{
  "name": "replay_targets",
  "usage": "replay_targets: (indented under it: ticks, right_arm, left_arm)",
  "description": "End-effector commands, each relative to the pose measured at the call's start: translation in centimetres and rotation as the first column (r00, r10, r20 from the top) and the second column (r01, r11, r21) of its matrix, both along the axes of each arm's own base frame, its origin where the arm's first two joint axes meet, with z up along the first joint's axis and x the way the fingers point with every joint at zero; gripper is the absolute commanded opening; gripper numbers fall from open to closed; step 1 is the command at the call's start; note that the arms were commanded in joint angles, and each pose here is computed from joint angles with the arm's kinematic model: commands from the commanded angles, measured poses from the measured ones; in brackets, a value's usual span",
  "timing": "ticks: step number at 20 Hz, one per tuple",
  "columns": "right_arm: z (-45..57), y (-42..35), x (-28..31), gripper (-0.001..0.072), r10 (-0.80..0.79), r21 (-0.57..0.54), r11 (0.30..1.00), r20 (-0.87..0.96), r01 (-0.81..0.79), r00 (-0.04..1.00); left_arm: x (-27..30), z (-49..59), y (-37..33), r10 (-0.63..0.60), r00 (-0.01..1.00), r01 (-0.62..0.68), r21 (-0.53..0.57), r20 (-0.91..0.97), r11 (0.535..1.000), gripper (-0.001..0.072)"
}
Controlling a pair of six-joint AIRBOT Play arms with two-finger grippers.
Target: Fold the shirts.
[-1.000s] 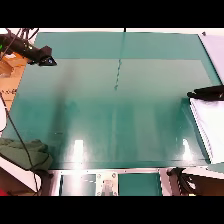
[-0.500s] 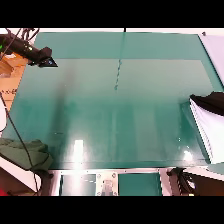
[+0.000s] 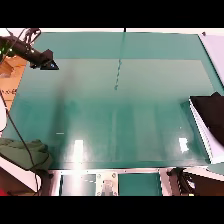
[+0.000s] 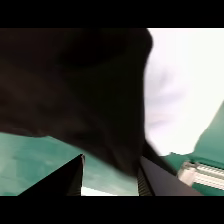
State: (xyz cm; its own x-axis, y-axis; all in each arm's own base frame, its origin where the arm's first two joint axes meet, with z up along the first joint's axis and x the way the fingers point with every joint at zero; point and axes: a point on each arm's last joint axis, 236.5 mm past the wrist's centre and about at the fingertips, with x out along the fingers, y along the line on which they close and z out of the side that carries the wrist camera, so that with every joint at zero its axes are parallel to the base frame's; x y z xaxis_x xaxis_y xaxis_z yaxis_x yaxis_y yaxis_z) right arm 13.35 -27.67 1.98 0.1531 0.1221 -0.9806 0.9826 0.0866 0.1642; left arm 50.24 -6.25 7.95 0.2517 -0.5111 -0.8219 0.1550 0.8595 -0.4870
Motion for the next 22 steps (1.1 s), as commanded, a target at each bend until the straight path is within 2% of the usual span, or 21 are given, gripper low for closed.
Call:
replay_targets:
  ticks: [1,3,5,8,12,15,19,22]
  right_arm:
    - [-2.8,1.4,-5.5,0.0376,-0.004,0.065,0.998,-0.237,0.020,0.972]
    - [-2.0,1.0,-5.3,0.0340,-0.038,0.054,0.997,-0.240,0.052,0.970]
    - [-0.3,0.3,-2.0,0.0150,-0.017,0.023,1.000,-0.134,0.020,0.991]
    - [3.8,-0.4,5.6,0.0016,0.133,-0.097,0.987,0.058,-0.127,0.989]
    - [7.3,3.2,14.3,0.0014,0.394,-0.239,0.904,0.143,-0.355,0.908]
    - [7.1,9.8,18.9,0.0014,0.605,-0.298,0.782,0.154,-0.547,0.781]
    - [4.6,20.2,19.5,0.0014,0.806,-0.312,0.589,0.149,-0.746,0.573]
    - [1.7,26.8,17.0,0.0014,0.888,-0.285,0.459,0.143,-0.842,0.436]
  left_arm:
    - [-0.1,-0.5,-0.1,0.003,1.000,-0.003,-0.008,-0.010,1.000,0.0020]
    - [0.3,-0.4,-0.1,0.011,1.000,-0.011,-0.008,0.003,1.000,0.0020]
    - [0.4,-0.4,-0.1,0.013,1.000,-0.013,-0.008,0.008,1.000,0.0020]
    - [0.3,0.5,-0.1,0.014,1.000,-0.014,-0.008,0.024,1.000,0.0020]
    - [-0.9,4.0,-0.4,0.005,0.996,-0.006,0.010,0.085,1.000,0.0019]
    - [-3.7,4.2,-1.2,-0.042,0.998,0.036,0.123,0.051,0.992,0.0019]
    - [-10.3,2.0,-5.5,-0.134,0.990,0.138,0.163,-0.036,0.977,0.0019]
    - [-16.4,-1.6,-7.1,-0.132,0.986,0.148,0.170,-0.100,0.974,0.0019]
